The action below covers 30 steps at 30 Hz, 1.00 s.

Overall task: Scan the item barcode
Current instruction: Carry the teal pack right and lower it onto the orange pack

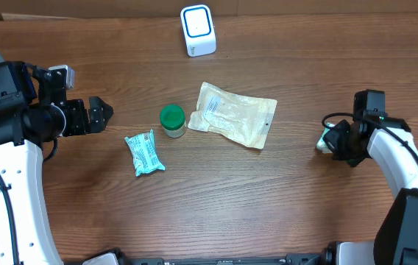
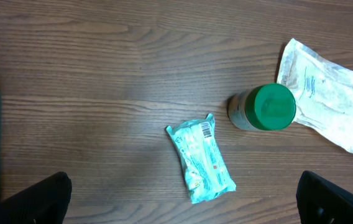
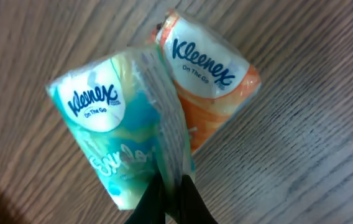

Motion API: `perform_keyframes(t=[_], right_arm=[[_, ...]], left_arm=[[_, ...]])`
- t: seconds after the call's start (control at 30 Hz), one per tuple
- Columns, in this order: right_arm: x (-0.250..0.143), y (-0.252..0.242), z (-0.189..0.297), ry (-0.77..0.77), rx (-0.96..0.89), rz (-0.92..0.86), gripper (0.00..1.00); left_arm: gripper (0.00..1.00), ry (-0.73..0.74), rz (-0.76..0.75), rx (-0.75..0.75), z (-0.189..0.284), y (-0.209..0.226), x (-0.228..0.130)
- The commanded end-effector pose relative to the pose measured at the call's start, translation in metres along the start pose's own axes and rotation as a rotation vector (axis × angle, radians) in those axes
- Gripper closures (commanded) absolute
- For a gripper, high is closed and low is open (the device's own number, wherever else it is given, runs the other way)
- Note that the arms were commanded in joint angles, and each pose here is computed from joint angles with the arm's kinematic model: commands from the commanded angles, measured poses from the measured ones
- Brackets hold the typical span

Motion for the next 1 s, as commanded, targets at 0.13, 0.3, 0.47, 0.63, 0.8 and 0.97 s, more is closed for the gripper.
perform_keyframes(t=[0.13, 0.3, 0.47, 0.63, 0.8, 0.97], right_arm=[[0.008, -0.013, -0.005, -0.095, -0.067, -0.106, 0.96], [0.023, -0.003, -0.004, -0.174, -0.013, -0.106, 0.96], [0.036, 0.009, -0.002, -0.237, 0.05, -0.093, 0.96], [0.03, 0.005, -0.003, -0.202, 0.029, -0.091, 0.72], [0.025, 0.003, 0.004, -0.153, -0.002, -0.089, 0.38], [0.026, 0.024, 0.036, -0.072, 0.061, 0.108, 0.34]], left_arm=[[0.0, -0.007, -0.021, -0.002, 0.002, -0.002, 0.002], [0.0, -0.008, -0.021, -0.002, 0.002, -0.002, 0.002], [0.0, -0.007, -0.02, -0.002, 0.002, -0.002, 0.002], [0.0, -0.007, -0.021, -0.002, 0.002, -0.002, 0.002], [0.0, -0.007, -0.02, -0.001, 0.002, -0.002, 0.002], [0.0, -0.007, -0.021, -0.002, 0.002, -0.002, 0.002]])
Point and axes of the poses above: each gripper's point midway between its finger pads, its own z axis back along the fingers, its own y axis along the line the jaws close on, x = y × z, the point moved 5 cm from there along z, back along the fingers, and after that the axes turned 1 degree about z, right-handed, at the moved point
